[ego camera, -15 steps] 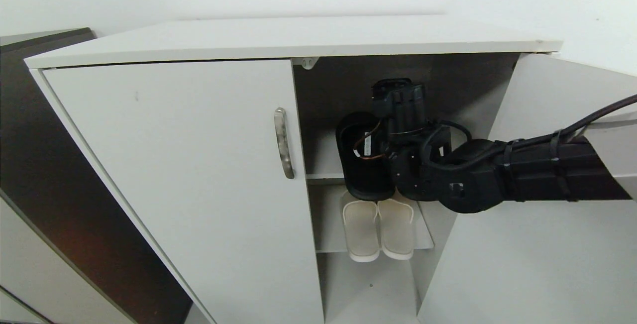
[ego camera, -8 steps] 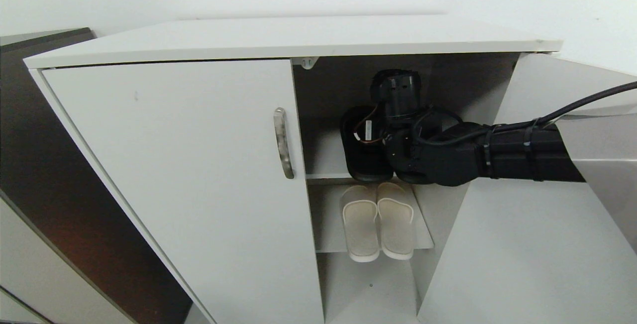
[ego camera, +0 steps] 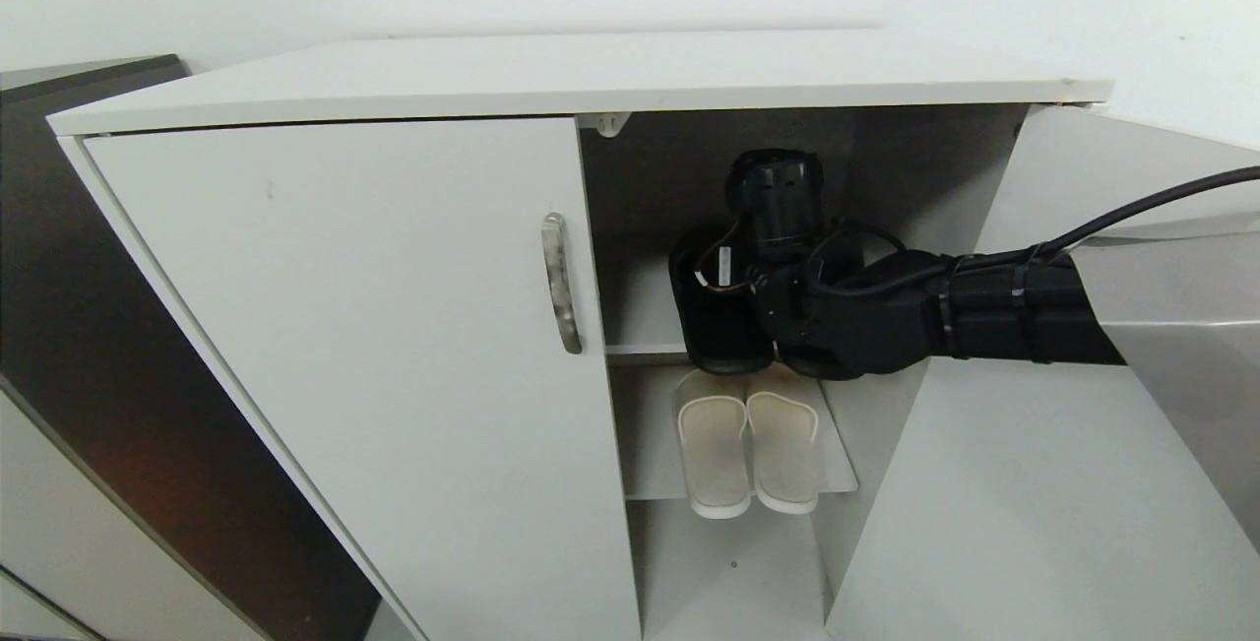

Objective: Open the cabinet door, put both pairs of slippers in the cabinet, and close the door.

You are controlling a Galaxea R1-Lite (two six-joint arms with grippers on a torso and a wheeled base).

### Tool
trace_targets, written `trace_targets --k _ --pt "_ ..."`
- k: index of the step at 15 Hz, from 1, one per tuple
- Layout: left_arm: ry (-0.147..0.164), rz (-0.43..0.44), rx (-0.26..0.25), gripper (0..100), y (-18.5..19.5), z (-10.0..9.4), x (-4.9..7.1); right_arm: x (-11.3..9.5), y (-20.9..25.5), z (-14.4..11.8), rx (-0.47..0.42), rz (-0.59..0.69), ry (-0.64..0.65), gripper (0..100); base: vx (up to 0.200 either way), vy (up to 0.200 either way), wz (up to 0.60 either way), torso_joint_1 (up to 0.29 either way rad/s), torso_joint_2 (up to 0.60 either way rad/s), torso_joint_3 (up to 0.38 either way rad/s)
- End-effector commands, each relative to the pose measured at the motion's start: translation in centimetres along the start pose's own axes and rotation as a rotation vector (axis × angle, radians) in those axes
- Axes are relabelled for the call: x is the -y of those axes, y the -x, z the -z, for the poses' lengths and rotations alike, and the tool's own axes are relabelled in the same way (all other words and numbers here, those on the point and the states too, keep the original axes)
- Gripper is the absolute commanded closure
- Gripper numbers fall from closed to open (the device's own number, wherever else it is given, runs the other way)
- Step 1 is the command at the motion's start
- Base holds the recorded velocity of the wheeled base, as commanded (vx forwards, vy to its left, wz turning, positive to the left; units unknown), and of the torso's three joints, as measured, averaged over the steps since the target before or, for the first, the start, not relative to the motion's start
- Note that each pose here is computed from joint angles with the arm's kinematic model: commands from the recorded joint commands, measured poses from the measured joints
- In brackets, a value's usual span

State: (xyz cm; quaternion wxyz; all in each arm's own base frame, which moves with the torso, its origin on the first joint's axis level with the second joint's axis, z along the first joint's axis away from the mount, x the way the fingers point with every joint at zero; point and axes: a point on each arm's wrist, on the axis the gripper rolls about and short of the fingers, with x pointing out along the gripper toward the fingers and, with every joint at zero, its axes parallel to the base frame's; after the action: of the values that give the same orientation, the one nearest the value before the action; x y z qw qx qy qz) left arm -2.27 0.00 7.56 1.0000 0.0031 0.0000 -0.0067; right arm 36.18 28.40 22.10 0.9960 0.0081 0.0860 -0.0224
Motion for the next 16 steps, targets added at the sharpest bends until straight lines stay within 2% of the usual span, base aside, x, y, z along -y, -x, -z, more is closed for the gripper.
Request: trace_targets --k 1,6,8,9,13,16 --pt "0.000 0.000 0.000 100 0.0 0.0 0.0 0.0 0.7 0.0 -0.005 -0.008 0.003 0 0.000 0.000 0.00 0.000 0.00 0.000" --pt "0.000 -0.001 0.000 100 0.0 0.0 0.0 0.6 5.7 -0.5 -0.004 -0.051 0.001 0 0.000 0.000 0.00 0.000 0.00 0.000" --pt "0.002 0.000 0.000 100 0.0 0.0 0.0 1.1 9.1 -0.3 0.015 -0.088 -0.005 0 0.000 0.000 0.00 0.000 0.00 0.000" --pt "0.002 0.000 0.000 100 0.0 0.0 0.0 1.4 10.2 0.1 0.016 -0.098 -0.002 100 0.000 0.000 0.00 0.000 0.00 0.000" --pt "0.002 0.002 0.000 100 0.0 0.0 0.0 2.9 15.0 1.4 0.016 -0.180 0.014 100 0.000 0.000 0.00 0.000 0.00 0.000" --pt "0.008 0.000 0.000 100 0.0 0.0 0.0 2.6 15.3 1.8 0.010 -0.188 0.030 100 0.000 0.000 0.00 0.000 0.00 0.000"
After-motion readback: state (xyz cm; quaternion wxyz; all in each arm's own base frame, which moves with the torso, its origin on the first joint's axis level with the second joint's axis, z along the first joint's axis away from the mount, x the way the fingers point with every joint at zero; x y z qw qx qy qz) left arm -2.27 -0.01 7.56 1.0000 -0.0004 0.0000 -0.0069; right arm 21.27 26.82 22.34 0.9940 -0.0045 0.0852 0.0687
